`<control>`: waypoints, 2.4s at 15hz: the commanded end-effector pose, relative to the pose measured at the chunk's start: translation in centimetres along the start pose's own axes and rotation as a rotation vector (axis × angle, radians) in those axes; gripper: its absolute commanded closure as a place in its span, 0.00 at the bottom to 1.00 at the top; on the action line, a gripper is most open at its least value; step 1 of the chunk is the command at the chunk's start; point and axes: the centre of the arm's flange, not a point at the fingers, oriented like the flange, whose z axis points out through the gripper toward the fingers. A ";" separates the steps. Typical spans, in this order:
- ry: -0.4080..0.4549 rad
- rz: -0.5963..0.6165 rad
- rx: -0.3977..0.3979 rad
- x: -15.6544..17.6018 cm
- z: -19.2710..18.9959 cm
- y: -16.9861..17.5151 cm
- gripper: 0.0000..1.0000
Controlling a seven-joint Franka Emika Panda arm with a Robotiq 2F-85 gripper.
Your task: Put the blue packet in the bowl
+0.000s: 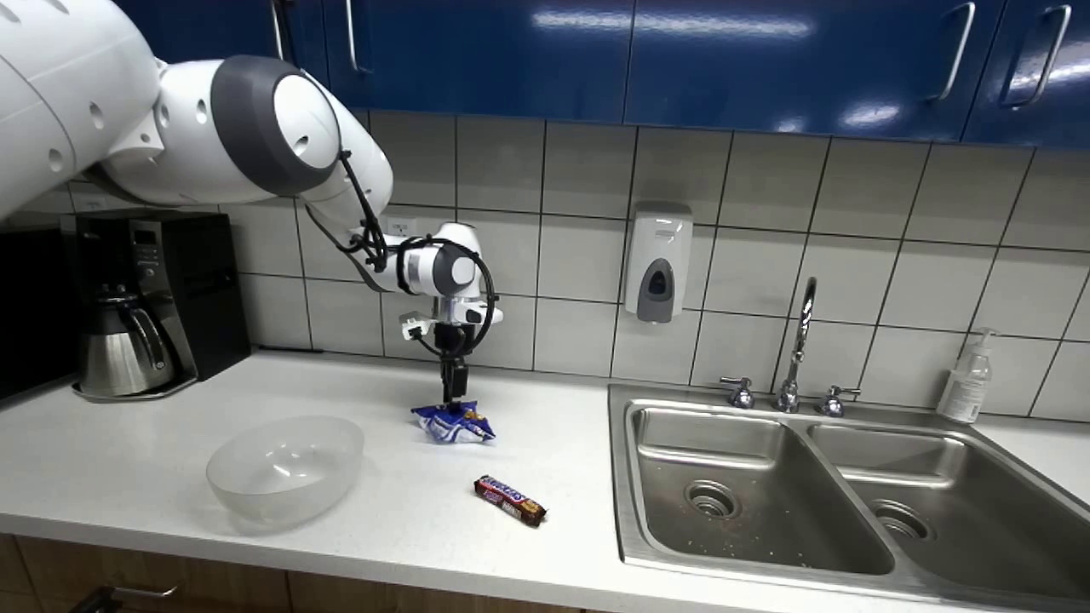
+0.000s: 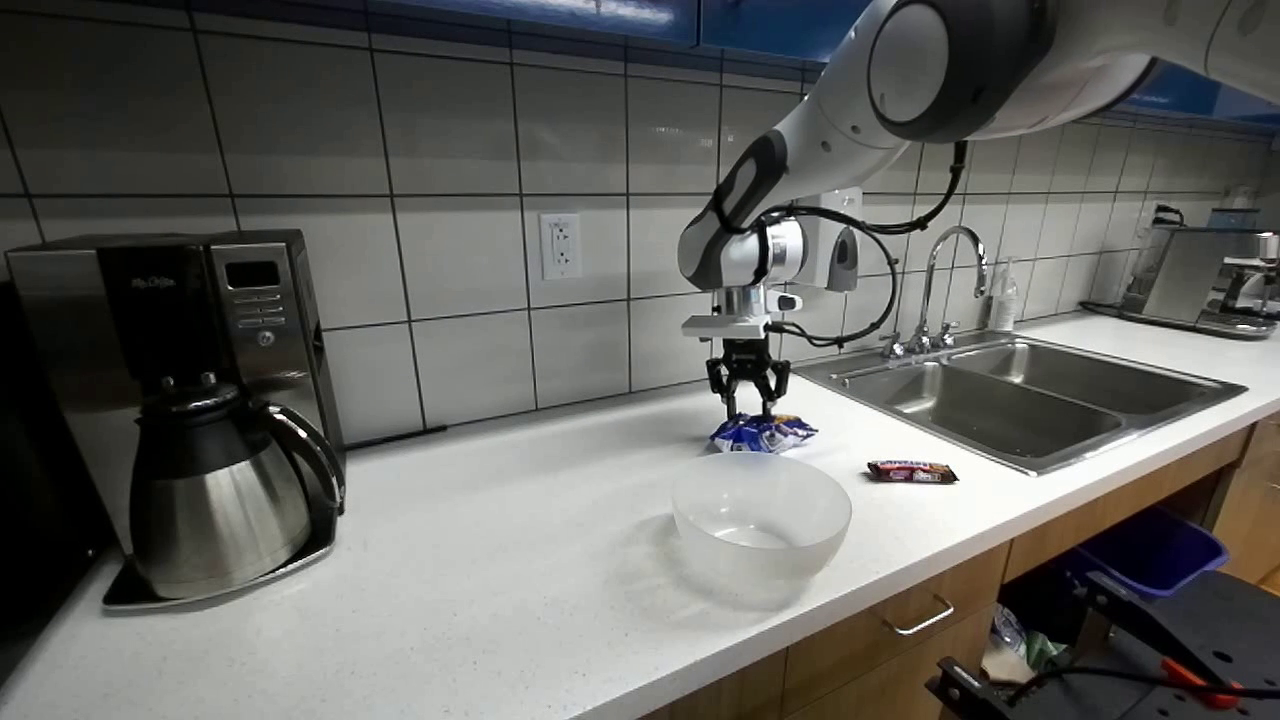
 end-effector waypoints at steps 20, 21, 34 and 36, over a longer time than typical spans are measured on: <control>-0.017 -0.189 0.079 -7.1 -12.3 3.9 1.00; -0.022 -0.208 0.078 -7.9 -12.6 4.1 1.00; -0.057 -0.401 -0.002 -18.4 -11.9 10.7 1.00; -0.062 -0.433 -0.016 -19.9 -11.5 11.6 1.00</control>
